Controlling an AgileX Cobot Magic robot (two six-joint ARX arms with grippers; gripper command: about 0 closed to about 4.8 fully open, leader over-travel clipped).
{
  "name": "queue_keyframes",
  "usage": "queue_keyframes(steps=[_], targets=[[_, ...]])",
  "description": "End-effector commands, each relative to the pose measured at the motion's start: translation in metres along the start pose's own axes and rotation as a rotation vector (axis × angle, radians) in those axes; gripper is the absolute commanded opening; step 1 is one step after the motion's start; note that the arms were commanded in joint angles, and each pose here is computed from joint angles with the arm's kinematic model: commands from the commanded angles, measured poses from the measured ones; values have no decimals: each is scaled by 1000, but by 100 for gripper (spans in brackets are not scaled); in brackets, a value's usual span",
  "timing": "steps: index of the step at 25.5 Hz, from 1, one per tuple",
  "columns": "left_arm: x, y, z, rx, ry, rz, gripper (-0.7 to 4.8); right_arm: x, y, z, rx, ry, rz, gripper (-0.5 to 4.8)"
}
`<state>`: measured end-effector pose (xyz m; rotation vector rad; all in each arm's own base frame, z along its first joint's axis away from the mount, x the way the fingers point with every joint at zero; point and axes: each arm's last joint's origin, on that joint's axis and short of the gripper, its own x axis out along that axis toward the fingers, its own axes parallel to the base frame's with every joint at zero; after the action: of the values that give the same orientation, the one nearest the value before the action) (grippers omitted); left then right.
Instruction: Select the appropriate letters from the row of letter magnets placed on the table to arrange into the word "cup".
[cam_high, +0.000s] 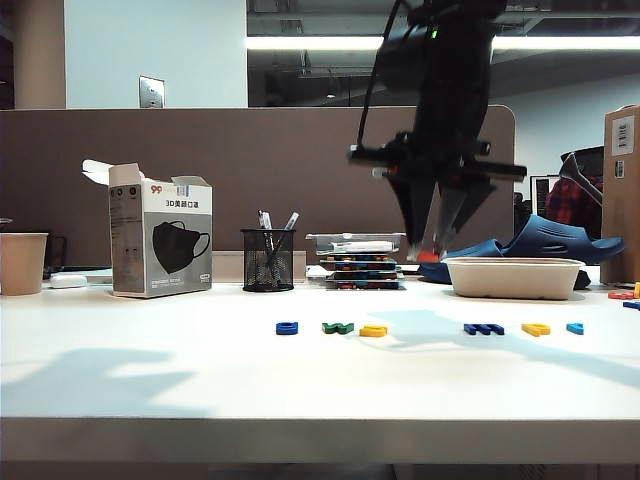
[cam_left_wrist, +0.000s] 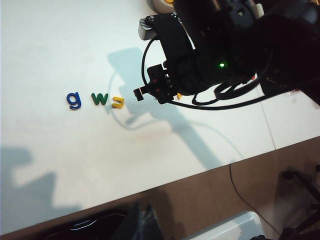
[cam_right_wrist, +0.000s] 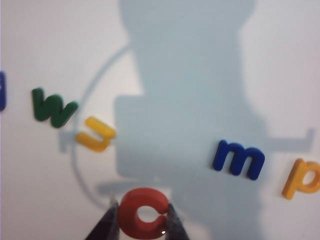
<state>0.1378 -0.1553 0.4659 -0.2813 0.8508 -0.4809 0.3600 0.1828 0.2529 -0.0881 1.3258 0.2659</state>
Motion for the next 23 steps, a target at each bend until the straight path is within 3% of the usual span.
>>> queue_keyframes(steps=[1, 4, 9, 14, 23], targets=[[-2, 0, 1, 4, -12, -7, -5, -20, 2, -6, -19, -18, 14, 81], [-2, 0, 1, 3, -12, -7, -5, -36, 6, -12, 10, -31, 22, 81], [-2, 0, 1, 3, -12, -7, -5, -50, 34, -26, 28, -51, 20, 81], [-2, 0, 1, 3, -12, -7, -5, -43, 70, -39, 45, -68, 10, 81], [-2, 0, 1, 3, -12, -7, -5, -15, 104, -60, 63, -70, 50, 81]])
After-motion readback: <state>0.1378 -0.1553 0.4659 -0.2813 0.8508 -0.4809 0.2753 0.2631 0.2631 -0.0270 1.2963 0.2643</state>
